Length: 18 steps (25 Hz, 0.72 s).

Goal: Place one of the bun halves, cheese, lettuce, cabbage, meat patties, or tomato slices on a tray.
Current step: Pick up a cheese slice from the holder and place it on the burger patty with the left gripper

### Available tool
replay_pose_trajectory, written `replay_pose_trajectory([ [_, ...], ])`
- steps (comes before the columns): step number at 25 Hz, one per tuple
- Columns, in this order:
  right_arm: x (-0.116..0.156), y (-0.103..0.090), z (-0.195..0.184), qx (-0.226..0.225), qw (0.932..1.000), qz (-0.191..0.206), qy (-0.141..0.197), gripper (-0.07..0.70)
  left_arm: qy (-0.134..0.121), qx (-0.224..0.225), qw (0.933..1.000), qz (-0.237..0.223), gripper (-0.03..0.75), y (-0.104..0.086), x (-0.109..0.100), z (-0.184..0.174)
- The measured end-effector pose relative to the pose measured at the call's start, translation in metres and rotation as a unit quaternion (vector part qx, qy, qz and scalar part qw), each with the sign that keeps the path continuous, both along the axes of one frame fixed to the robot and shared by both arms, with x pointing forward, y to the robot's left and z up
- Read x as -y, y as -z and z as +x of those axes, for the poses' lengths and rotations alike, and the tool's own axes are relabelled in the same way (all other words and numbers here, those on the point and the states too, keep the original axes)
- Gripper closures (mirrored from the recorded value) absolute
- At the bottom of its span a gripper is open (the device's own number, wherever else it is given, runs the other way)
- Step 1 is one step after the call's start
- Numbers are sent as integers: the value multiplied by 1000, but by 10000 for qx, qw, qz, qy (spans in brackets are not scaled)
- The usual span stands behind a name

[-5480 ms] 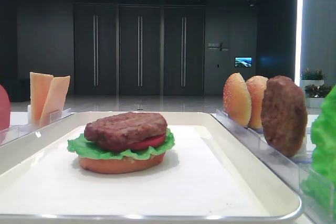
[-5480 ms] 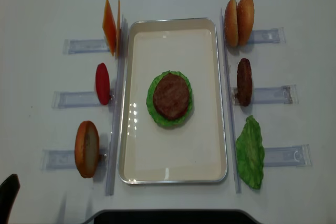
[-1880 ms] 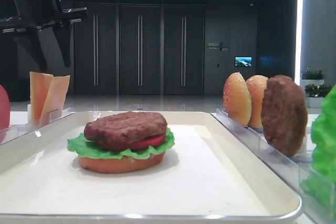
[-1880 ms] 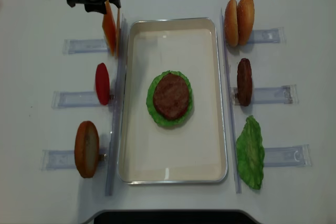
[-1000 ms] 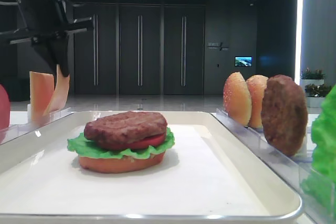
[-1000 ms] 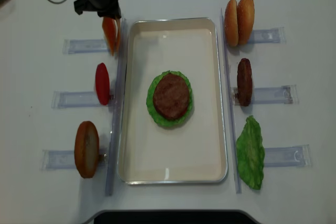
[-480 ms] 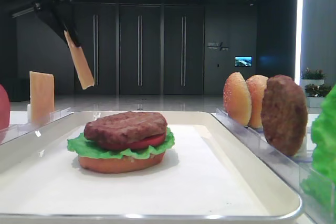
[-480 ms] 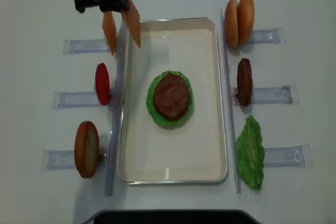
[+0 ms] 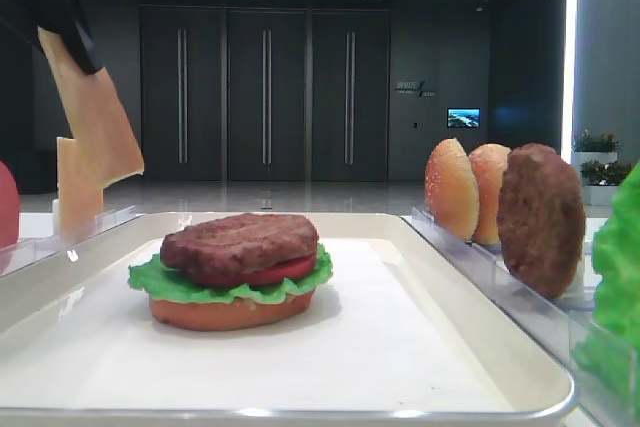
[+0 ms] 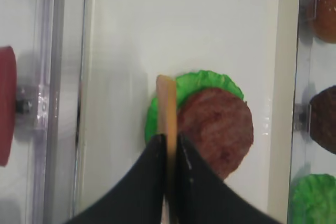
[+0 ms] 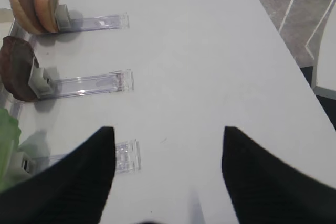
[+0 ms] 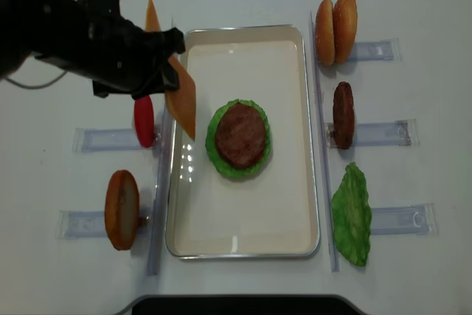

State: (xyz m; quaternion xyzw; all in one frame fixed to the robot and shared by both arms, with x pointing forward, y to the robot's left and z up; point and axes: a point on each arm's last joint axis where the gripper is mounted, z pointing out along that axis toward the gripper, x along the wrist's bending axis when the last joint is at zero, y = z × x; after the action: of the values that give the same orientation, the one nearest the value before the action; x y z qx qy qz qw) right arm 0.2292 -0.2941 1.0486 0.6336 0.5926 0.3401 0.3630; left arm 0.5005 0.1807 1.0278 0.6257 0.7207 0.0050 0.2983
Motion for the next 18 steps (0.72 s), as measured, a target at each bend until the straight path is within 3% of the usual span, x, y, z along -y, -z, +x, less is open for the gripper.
replay_pose_trajectory([
  [3, 0, 0, 0, 0, 10000, 0, 0, 209, 96, 38, 9998, -195, 692, 4, 6, -10],
  [6, 0, 0, 0, 0, 10000, 0, 0, 209, 507, 266, 9970, -515, 692, 3, 20, -13],
  [9, 0, 0, 0, 0, 10000, 0, 0, 209, 822, 525, 9902, -996, 692, -1, 32, -13],
  [13, 0, 0, 0, 0, 10000, 0, 0, 209, 937, 754, 9830, -1386, 692, 1, 38, -12],
  [18, 0, 0, 0, 0, 10000, 0, 0, 209, 1076, 733, 9820, -1370, 692, 26, 39, -14],
])
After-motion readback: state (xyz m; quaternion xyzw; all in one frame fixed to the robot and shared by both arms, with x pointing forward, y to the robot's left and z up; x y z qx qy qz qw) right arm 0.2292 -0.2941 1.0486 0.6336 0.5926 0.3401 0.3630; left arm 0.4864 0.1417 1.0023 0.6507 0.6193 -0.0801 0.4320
